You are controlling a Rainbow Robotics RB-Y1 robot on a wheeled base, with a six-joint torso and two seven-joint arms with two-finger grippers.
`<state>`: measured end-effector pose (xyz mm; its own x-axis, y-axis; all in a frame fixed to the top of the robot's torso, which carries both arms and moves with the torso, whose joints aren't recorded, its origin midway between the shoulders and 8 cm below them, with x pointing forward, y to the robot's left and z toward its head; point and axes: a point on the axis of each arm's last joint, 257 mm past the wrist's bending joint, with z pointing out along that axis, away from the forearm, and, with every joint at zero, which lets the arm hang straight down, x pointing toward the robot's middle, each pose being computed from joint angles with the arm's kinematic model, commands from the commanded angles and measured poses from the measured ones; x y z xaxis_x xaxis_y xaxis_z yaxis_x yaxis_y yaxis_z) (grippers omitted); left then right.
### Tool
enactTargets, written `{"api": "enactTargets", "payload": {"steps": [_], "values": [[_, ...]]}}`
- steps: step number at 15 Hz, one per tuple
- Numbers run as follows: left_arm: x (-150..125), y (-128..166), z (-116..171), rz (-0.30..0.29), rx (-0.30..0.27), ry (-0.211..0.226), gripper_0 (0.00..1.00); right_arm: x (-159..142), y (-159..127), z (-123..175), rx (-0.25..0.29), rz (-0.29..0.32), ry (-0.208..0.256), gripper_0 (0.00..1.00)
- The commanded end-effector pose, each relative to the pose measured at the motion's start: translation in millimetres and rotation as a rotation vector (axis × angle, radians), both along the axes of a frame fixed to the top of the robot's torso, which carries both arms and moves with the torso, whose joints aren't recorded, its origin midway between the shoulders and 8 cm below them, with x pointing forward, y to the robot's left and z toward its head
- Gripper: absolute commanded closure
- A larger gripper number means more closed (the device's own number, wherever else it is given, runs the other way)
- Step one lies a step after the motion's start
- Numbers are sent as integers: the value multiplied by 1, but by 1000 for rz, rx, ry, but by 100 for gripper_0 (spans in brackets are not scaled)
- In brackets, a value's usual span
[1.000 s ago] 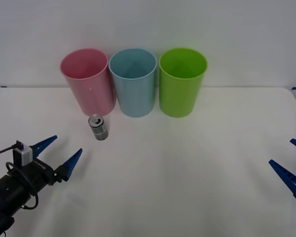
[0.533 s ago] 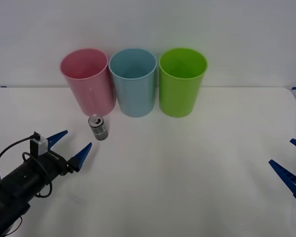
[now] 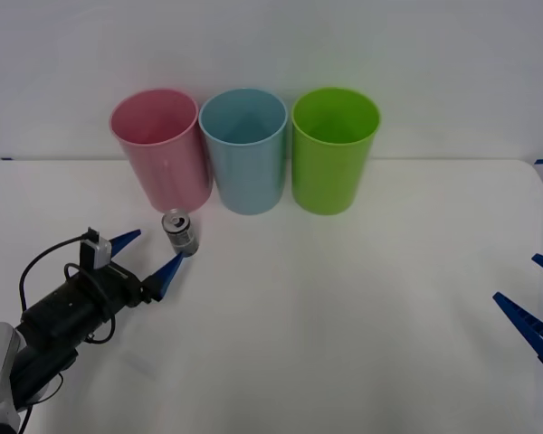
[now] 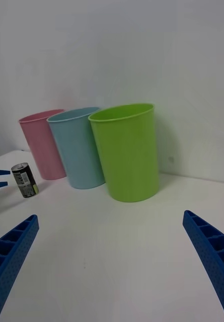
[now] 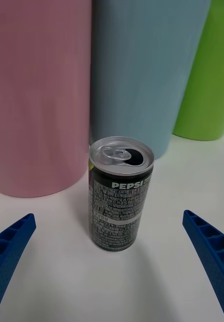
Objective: Grasp the object on the table and drop it into the matching bin: aluminum can to the light blue bin, PET bottle to the pink bin.
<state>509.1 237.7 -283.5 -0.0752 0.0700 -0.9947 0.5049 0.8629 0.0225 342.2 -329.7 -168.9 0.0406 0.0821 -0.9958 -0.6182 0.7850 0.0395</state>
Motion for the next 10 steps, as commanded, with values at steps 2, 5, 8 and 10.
{"api": "enactTargets", "payload": {"steps": [2, 5, 8, 10], "values": [[10, -3, -3, 5, 27, 5, 0, 0, 0, 0, 0, 0, 0, 0], [20, -8, -7, 1, 25, 16, 0, 0, 0, 0, 0, 0, 0, 0], [31, -14, -9, -3, 40, 22, 0, 0, 0, 0, 0, 0, 0, 0], [38, -18, -11, -5, 49, 25, 0, 0, 0, 0, 0, 0, 0, 0]]}}
